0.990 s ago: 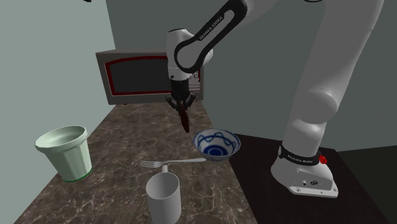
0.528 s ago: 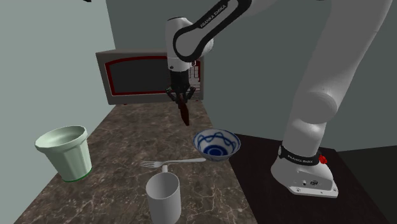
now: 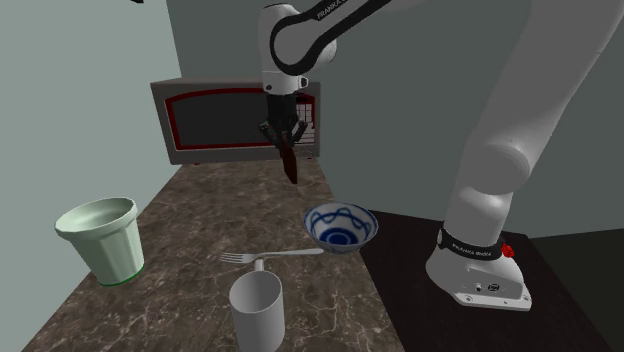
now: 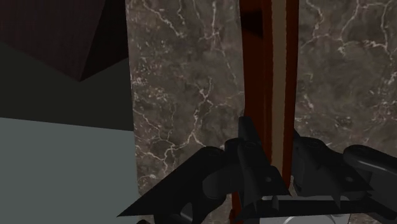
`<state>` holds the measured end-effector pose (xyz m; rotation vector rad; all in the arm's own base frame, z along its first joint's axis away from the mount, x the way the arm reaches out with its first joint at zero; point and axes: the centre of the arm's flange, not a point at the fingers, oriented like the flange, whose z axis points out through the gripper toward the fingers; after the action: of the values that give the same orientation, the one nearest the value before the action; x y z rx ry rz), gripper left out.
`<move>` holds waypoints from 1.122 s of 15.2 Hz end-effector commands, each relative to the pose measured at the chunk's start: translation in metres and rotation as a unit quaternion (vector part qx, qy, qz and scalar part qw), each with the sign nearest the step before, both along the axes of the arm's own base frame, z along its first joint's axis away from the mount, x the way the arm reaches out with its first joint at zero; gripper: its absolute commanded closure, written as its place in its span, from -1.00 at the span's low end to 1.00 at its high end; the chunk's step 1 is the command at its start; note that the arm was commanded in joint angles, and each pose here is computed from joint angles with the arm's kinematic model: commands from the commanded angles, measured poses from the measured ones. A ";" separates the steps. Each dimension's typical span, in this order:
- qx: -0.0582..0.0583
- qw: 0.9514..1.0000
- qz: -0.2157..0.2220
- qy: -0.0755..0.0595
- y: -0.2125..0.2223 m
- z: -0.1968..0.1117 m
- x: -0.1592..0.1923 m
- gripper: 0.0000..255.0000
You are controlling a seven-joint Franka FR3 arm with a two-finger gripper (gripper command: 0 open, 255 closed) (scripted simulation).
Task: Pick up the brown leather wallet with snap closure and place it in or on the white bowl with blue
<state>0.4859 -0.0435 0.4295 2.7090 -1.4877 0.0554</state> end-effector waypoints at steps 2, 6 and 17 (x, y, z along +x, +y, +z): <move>0.000 1.000 0.000 0.000 0.001 0.016 0.001 1.00; 0.000 1.000 0.000 0.000 0.009 0.031 -0.010 1.00; 0.000 1.000 0.000 0.000 0.100 0.043 -0.123 1.00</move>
<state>0.3756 0.0499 0.4723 2.7102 -1.4856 0.0557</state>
